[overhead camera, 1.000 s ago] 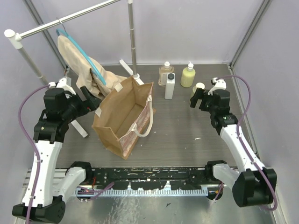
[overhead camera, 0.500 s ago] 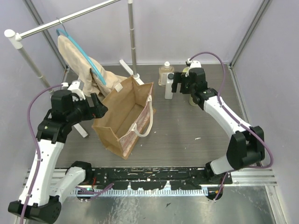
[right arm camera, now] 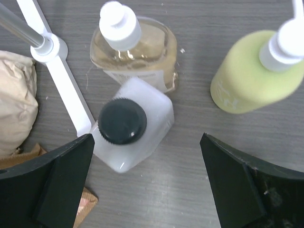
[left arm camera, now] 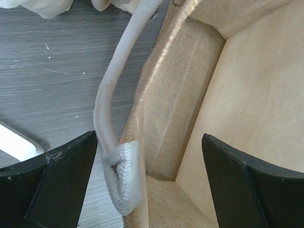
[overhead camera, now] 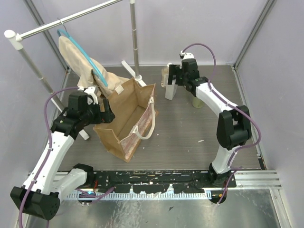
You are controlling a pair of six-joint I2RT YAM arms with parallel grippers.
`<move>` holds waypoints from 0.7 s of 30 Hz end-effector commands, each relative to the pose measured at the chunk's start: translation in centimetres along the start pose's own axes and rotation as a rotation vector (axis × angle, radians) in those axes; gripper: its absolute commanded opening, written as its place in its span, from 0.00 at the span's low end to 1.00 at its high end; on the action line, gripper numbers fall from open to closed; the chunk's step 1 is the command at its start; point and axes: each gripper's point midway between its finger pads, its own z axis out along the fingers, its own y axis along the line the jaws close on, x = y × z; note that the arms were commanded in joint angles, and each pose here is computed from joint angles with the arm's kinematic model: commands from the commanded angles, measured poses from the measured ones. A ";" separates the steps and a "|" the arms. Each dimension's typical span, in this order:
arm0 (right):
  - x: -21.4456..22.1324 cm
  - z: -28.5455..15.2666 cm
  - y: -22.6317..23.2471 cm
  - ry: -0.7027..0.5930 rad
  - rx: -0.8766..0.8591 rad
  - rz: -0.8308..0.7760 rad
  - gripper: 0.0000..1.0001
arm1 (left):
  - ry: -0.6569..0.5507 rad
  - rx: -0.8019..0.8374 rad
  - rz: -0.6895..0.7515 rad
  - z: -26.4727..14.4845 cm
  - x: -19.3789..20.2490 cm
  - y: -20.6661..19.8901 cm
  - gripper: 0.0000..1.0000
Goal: Place the personal care products into the canvas bag
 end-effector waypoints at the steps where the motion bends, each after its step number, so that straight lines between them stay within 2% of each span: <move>1: -2.5 1.3 1.1 -0.048 -0.012 -0.020 1.00 | -0.036 0.013 0.042 0.9 -0.6 -0.2 0.98; 7: -1.5 2.1 1.3 -0.006 0.003 -0.031 1.00 | -0.020 0.067 0.042 2.2 -0.4 -1.0 1.00; 15: -2.4 1.2 2.5 -0.034 -0.044 -0.037 1.00 | -0.007 0.070 0.043 2.6 -0.1 -1.0 0.95; 19: -1.3 1.8 3.5 0.034 -0.088 -0.041 1.00 | -0.006 0.066 0.043 2.6 0.1 -0.8 0.89; 21: -0.8 1.5 3.7 0.040 -0.086 -0.041 1.00 | -0.004 0.065 0.045 2.7 0.1 -0.8 0.80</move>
